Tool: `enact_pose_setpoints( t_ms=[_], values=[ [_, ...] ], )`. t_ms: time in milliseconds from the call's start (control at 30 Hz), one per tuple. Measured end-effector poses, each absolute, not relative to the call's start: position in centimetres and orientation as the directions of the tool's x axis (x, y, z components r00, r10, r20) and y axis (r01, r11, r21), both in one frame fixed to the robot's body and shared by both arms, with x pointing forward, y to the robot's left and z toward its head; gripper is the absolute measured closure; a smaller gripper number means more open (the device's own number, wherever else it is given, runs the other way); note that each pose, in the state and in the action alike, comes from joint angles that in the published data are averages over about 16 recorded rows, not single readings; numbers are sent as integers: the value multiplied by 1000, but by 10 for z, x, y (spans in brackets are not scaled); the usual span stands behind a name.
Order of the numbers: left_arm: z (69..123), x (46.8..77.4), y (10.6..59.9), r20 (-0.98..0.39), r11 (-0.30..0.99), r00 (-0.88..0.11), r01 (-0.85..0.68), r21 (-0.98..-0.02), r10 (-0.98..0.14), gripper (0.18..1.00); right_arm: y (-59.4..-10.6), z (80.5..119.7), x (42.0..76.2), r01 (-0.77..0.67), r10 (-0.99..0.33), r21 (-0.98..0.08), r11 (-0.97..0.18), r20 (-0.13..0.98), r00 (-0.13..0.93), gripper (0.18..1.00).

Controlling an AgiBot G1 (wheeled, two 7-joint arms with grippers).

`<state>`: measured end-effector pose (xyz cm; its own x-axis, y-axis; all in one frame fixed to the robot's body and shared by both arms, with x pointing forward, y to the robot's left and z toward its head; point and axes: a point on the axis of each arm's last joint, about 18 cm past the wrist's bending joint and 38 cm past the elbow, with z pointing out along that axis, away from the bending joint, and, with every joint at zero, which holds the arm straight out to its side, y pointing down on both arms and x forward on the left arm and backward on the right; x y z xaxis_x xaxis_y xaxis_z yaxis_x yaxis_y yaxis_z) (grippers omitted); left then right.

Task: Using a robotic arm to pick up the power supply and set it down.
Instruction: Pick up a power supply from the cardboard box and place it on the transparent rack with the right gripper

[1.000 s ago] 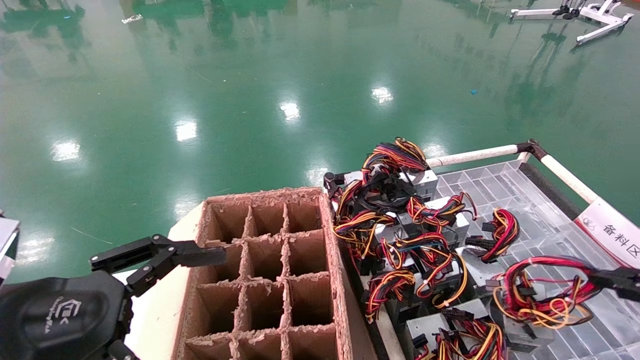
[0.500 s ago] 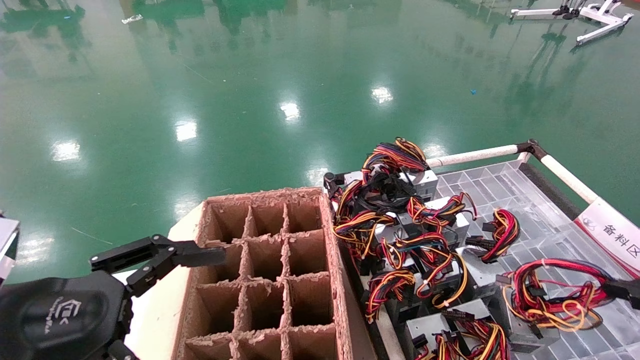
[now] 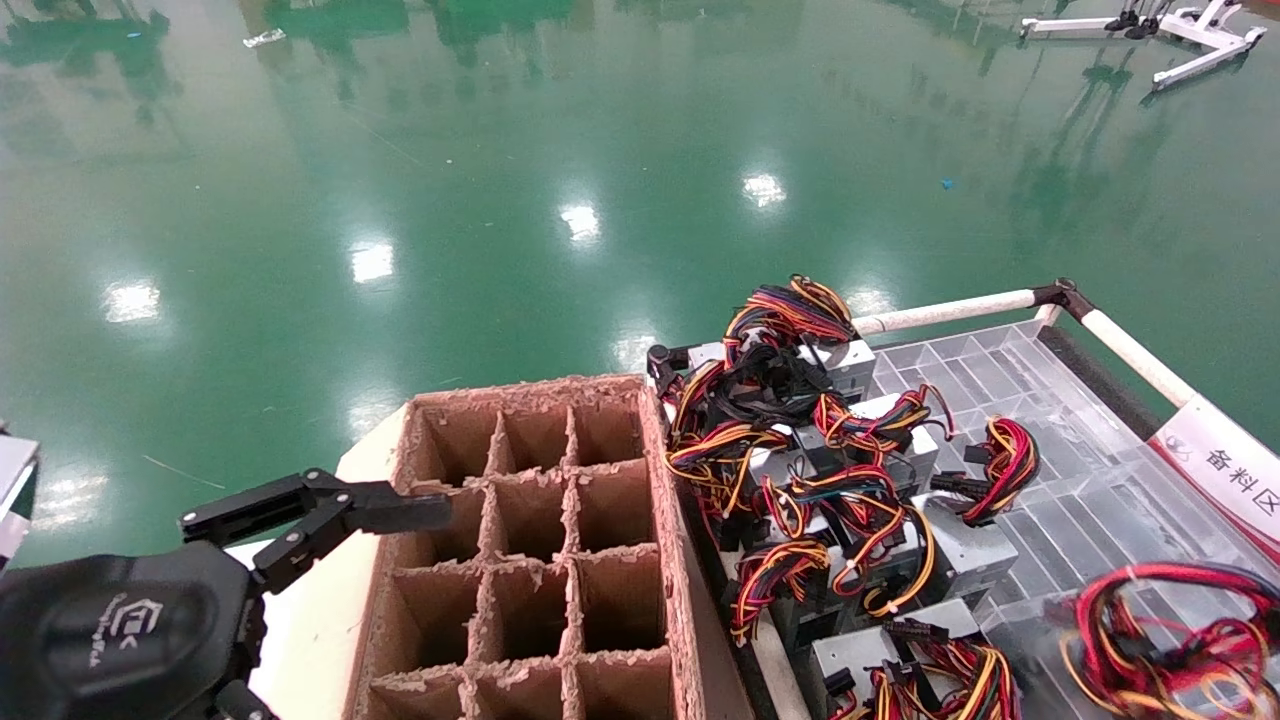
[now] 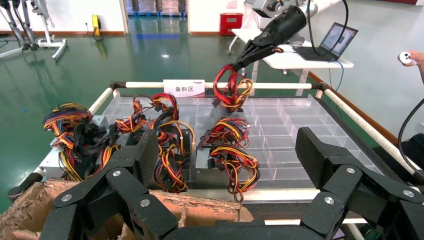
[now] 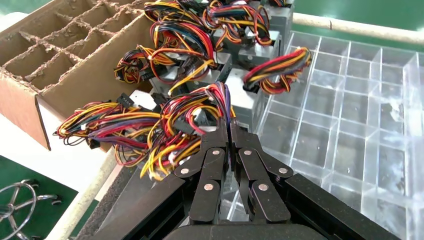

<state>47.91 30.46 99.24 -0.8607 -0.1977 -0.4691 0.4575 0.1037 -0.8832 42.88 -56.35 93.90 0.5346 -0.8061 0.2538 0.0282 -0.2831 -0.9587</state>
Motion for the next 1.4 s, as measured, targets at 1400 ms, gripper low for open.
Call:
enact_pose_setpoints(
  t_ms=[1400],
  values=[
    [992, 479, 305, -469, 104, -861, 457, -883, -198, 184, -538, 923, 480, 101, -844, -990, -96, 135, 519, 988]
  ],
)
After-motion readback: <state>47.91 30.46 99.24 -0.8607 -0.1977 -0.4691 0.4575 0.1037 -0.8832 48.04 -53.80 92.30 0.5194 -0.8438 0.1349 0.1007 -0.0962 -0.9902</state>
